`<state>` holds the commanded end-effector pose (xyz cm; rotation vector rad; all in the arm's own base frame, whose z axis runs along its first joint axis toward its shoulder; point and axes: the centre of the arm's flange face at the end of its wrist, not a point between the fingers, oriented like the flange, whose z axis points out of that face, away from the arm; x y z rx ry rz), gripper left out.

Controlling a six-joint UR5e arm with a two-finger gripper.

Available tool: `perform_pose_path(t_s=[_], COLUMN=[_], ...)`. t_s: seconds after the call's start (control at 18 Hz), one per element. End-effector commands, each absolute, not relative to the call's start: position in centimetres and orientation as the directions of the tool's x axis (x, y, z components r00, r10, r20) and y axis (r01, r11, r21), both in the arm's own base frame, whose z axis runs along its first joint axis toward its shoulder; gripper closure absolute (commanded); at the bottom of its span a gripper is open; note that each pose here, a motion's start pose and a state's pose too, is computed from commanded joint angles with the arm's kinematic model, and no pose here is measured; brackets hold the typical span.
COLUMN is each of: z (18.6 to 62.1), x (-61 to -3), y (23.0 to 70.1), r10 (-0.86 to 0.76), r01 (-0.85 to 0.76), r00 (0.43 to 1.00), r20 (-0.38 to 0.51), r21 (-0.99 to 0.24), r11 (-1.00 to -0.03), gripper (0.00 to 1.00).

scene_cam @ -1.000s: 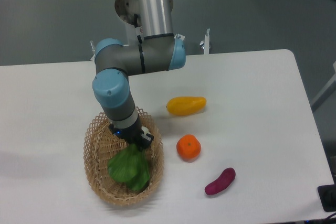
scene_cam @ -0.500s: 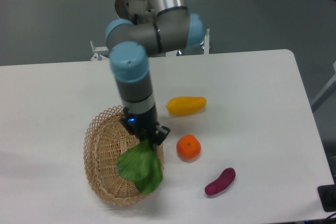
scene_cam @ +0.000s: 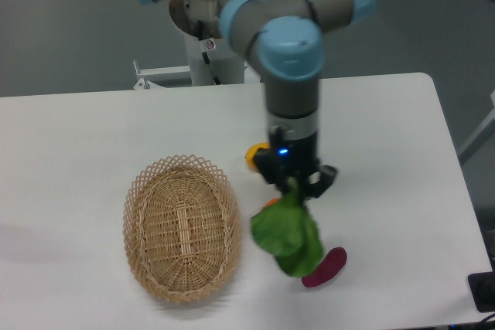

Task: Pick up the green vegetable from the basket
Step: 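Lift the bok choy out of the basket and carry it upward, away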

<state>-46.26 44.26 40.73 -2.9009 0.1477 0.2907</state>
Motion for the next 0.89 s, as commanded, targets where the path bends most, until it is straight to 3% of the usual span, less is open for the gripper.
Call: perform_pose_path(t_s=[0.5, 0.89], z=[40.6, 39.2], x=[-56.2, -58.0], y=[33.7, 32.0], r10=[-0.215, -0.248], r01=[-0.251, -0.28], r00=[0.951, 0.944], r20=[-0.22, -0.217], r21=[-0.148, -0.131], r11=[-0.957, -0.951], gripper=[0.64, 0.64])
